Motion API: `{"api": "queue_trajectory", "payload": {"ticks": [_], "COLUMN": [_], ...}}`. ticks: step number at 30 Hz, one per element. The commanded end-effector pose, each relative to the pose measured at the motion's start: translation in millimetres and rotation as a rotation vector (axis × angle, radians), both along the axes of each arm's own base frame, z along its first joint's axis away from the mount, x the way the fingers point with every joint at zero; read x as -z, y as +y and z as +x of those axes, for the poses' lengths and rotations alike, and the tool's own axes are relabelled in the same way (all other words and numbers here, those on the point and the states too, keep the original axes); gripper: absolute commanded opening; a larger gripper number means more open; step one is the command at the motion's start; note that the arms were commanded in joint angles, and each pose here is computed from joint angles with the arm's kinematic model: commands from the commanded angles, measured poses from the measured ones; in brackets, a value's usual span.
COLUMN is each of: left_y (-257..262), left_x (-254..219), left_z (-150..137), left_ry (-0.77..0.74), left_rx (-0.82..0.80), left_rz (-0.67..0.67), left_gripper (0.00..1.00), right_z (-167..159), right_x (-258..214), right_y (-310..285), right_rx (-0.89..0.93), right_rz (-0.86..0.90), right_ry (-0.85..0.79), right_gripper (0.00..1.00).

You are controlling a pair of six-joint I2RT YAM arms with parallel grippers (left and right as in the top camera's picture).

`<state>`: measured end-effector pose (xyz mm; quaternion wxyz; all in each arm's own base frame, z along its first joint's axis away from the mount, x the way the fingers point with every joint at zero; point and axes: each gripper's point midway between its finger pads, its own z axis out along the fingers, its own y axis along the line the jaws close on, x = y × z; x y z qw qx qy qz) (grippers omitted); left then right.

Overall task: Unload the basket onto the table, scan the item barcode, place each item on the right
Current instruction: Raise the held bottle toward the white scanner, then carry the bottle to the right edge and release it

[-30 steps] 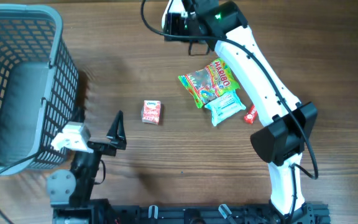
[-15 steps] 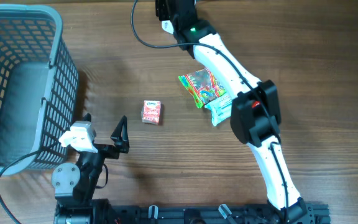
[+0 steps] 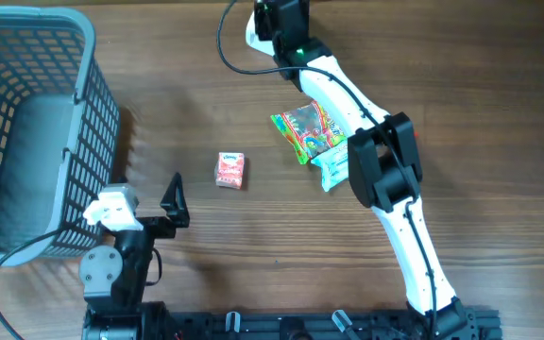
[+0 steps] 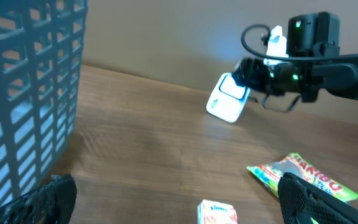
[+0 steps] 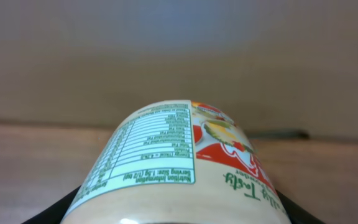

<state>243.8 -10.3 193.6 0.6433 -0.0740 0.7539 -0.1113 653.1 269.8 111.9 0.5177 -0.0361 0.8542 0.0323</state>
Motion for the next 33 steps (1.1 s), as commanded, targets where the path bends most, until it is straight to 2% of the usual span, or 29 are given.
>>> {"api": "queue_trajectory", "payload": {"ticks": [1,4,5,8,11,14,17,22,27,28,29,30,33], "left_y": [4.9,3.9,1.7,-2.0,-1.2,-1.2,-1.2,-1.2,-1.2,-1.2,-1.2,-1.2,-1.2], "left_x": [-7.6,-13.4,-1.6,56.8,69.4,70.1,70.8,70.8,70.8,70.8,70.8,70.8,70.8], "left_z": [1.4,5.2,6.9,7.9,6.6,6.4,6.3,6.3,6.3,6.3,6.3,6.3,6.3], "left_ry": [-0.035,-0.097,-0.084,0.048,0.086,0.089,0.092,0.092,0.092,0.092,0.092,0.092,0.092], "left_rx": [-0.026,-0.019,-0.006,-0.016,-0.028,-0.028,-0.028,-0.028,-0.028,-0.028,-0.028,-0.028,-0.028], "left_rz": [-0.001,-0.001,-0.007,-0.198,-0.217,-0.217,-0.217,-0.217,-0.217,-0.217,-0.217,-0.217,-0.217], "left_gripper": [1.0,1.0,1.0,1.0,1.0,1.0,1.0,1.0,1.0,1.0,1.0,1.0,1.0], "right_z": [-19.2,-61.2,-74.7,-116.6,-146.4,-168.2,-193.4,-229.1,-278.6,-286.9,-293.0,-297.6,-305.2], "right_x": [-110.1,-129.0,-133.8,-123.5,-101.0,-89.9,-70.4,-0.9,67.1,71.5,72.3,71.4,60.2], "right_y": [-42.9,-130.8,-165.6,-282.3,-370.8,-441.1,-505.5,-561.7,-601.3,-609.5,-618.2,-626.8,-636.2], "right_rx": [0.092,0.273,0.354,0.623,0.765,0.849,0.969,1.024,1.125,1.134,1.13,1.102,1.111], "right_rz": [-0.019,-0.024,0.0,0.047,0.105,0.251,0.303,0.278,0.339,0.344,0.339,0.317,0.353], "right_ry": [-0.048,0.148,0.201,0.375,0.512,0.561,0.594,0.778,0.958,0.969,0.97,0.969,0.938], "right_gripper": [0.59,0.57,0.55,0.55,0.56,0.61,0.64,0.63,0.64,0.68,0.82,0.99,1.0]}}
